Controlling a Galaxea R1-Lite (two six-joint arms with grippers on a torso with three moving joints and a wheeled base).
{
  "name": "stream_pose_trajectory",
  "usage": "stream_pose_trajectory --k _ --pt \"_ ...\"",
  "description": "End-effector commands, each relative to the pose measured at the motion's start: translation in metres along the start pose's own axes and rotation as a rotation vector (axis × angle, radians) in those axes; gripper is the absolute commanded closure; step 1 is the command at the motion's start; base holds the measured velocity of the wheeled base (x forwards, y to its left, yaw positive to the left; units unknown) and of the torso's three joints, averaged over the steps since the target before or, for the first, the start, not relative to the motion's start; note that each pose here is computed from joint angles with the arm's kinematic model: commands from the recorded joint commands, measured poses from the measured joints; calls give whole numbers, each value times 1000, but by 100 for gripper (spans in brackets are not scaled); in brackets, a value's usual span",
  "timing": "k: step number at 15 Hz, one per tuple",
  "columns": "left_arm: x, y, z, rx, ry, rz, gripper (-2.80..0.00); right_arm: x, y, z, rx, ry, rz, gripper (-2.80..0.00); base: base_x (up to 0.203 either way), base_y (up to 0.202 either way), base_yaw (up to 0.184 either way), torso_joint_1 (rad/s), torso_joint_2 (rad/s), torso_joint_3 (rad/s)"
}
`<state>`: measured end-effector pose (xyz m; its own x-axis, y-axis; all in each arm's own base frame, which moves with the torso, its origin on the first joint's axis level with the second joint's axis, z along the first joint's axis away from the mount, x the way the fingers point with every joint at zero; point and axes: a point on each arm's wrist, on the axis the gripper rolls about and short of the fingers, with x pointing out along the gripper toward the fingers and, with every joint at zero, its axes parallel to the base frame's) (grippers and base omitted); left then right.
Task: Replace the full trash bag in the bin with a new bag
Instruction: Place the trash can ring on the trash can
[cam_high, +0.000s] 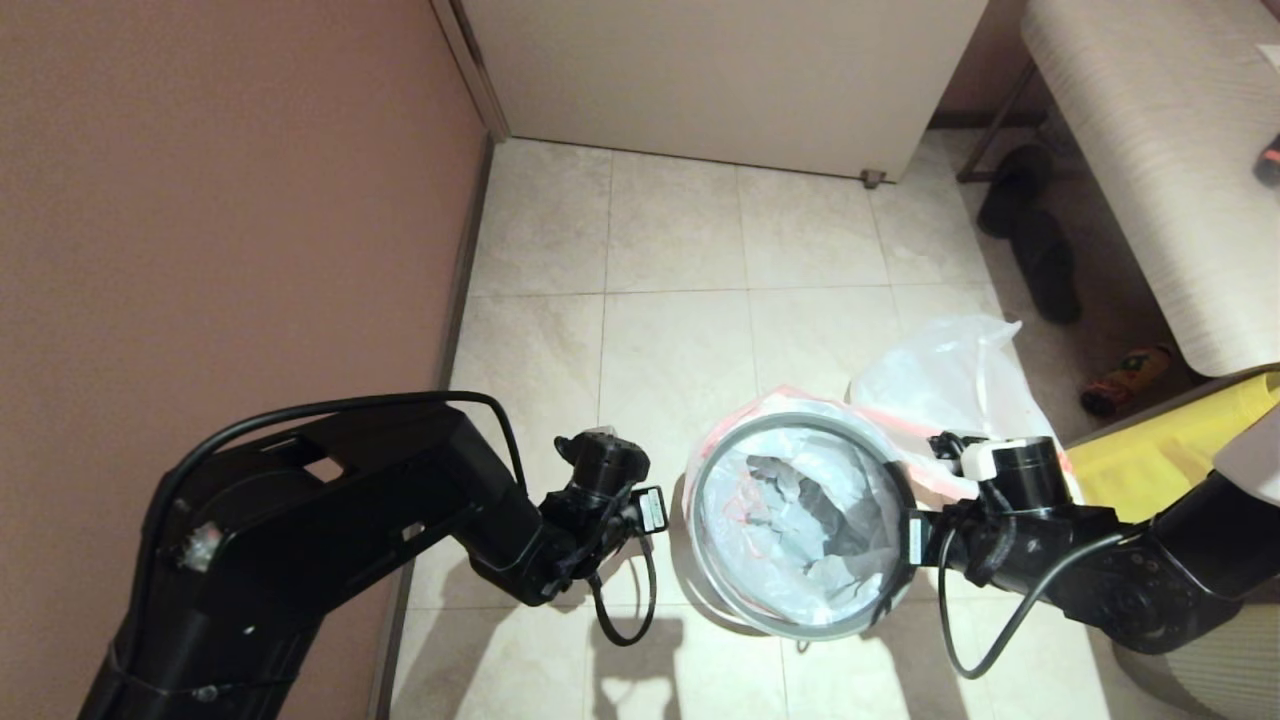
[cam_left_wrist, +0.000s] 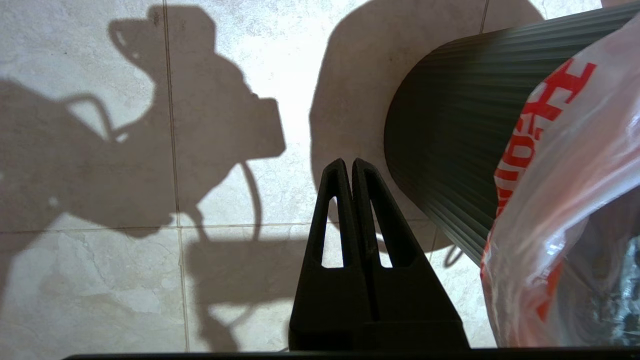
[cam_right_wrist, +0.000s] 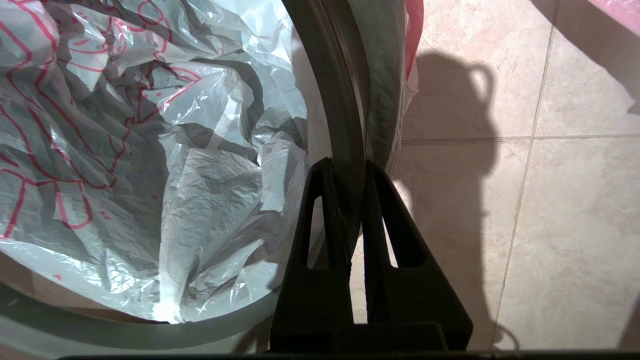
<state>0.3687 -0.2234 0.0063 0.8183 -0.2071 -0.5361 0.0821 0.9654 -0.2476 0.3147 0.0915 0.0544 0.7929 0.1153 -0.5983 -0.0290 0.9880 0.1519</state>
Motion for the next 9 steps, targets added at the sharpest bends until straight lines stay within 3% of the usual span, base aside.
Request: stream_pose_trajectory --k 1,6,9 --pt "1 0 -1 -3 -1 1 0 8 -1 -6 -1 14 -7 0 0 0 0 0 0 0" --pt "1 0 -2 0 0 0 0 -5 5 6 3 -105 8 0 0 0 0 0 0 0" --pt "1 0 -2 0 0 0 0 -14 3 2 -1 -95 3 0 0 0 0 0 0 0"
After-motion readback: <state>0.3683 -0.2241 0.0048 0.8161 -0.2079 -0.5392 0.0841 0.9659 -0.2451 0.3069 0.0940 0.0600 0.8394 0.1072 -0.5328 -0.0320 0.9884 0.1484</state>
